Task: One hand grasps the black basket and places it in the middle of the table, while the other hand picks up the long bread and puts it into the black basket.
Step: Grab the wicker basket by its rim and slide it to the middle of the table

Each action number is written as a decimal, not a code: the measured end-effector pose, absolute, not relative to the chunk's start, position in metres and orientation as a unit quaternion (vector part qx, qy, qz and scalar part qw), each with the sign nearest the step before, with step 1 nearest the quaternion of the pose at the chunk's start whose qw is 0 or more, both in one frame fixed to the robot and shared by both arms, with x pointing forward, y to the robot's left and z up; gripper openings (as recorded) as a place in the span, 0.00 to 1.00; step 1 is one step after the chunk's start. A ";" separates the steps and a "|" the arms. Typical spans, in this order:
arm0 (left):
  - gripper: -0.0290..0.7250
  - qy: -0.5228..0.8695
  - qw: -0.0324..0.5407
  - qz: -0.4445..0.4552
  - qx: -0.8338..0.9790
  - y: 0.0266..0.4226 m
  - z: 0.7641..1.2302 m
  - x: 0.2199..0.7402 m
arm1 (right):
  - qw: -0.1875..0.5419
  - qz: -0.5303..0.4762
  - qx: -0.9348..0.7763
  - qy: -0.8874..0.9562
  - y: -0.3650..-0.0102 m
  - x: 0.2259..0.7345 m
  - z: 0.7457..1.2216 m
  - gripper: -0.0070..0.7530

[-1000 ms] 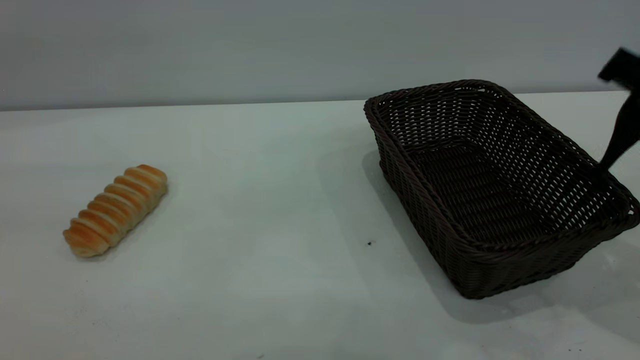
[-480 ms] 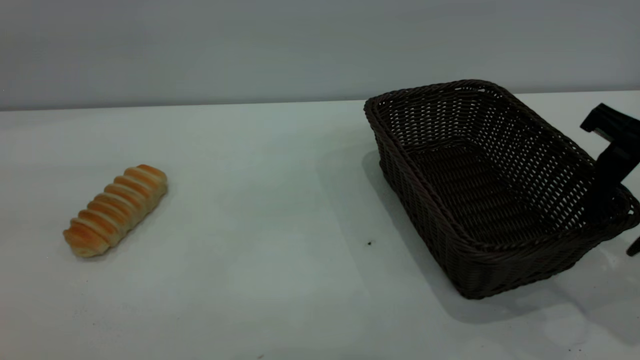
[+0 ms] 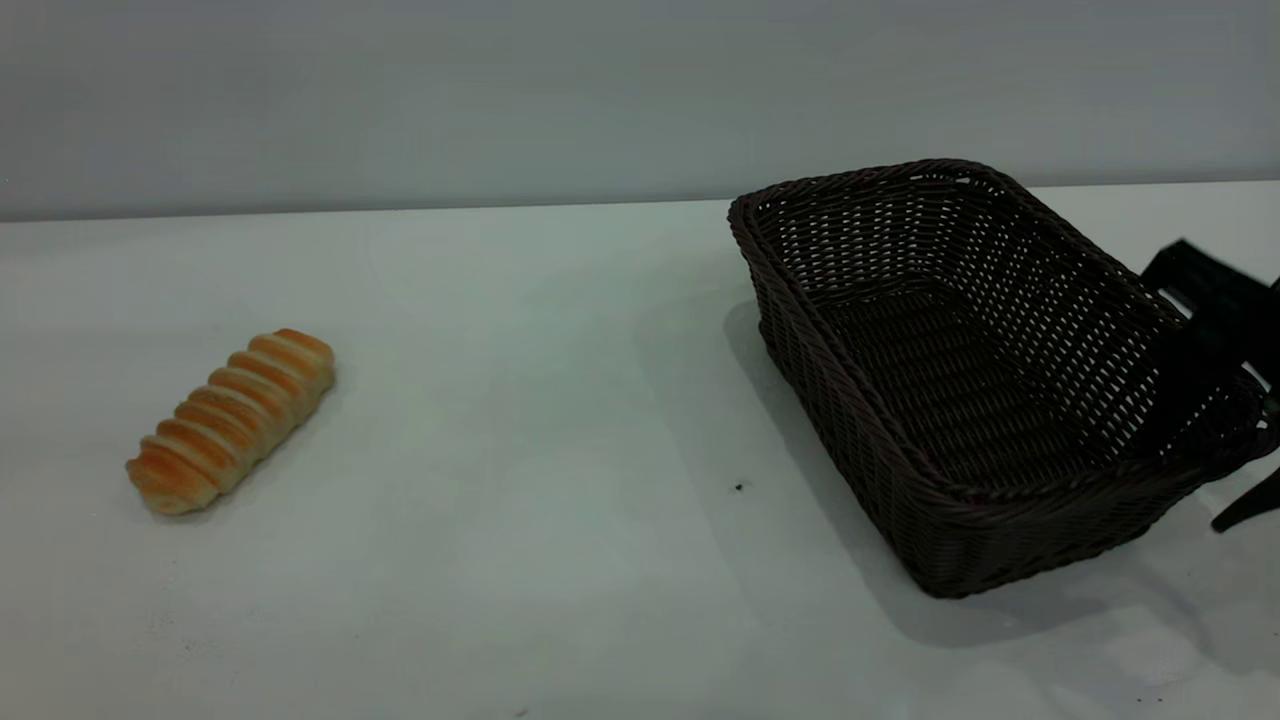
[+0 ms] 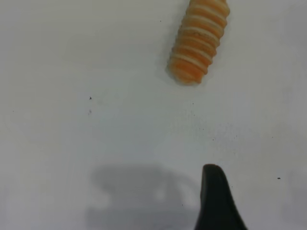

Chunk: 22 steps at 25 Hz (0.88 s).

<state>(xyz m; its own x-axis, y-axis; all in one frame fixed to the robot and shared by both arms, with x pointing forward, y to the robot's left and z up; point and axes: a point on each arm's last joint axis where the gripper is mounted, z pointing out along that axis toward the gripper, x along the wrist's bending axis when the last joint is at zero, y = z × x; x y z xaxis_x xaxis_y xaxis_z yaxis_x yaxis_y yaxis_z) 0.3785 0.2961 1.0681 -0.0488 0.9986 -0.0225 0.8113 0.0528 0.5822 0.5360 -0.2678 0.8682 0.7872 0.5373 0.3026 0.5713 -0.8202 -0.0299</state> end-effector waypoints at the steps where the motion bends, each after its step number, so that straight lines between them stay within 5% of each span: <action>1: 0.68 0.692 0.219 0.214 0.654 0.296 1.068 0.378 | 0.058 -0.139 -0.945 -0.291 -0.268 0.537 0.864 0.59; 7: 0.68 0.692 0.219 0.214 0.654 0.296 1.068 0.378 | 0.050 -0.128 -0.953 -0.270 -0.270 0.540 0.840 0.49; 14: 0.68 0.692 0.219 0.214 0.654 0.296 1.068 0.379 | 0.035 -0.145 -0.952 -0.269 -0.273 0.545 0.838 0.19; 22: 0.68 0.692 0.219 0.214 0.654 0.296 1.068 0.379 | 0.029 -0.161 -0.918 -0.360 -0.271 0.554 0.854 0.18</action>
<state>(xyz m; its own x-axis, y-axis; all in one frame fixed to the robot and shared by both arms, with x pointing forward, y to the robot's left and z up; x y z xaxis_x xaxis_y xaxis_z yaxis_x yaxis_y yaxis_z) 0.3786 0.2961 1.0682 -0.0488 0.9986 -0.0226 0.8108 0.0528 0.5829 0.5540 -0.2711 0.8539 0.6890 0.6522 0.3161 0.6711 -0.7388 0.0615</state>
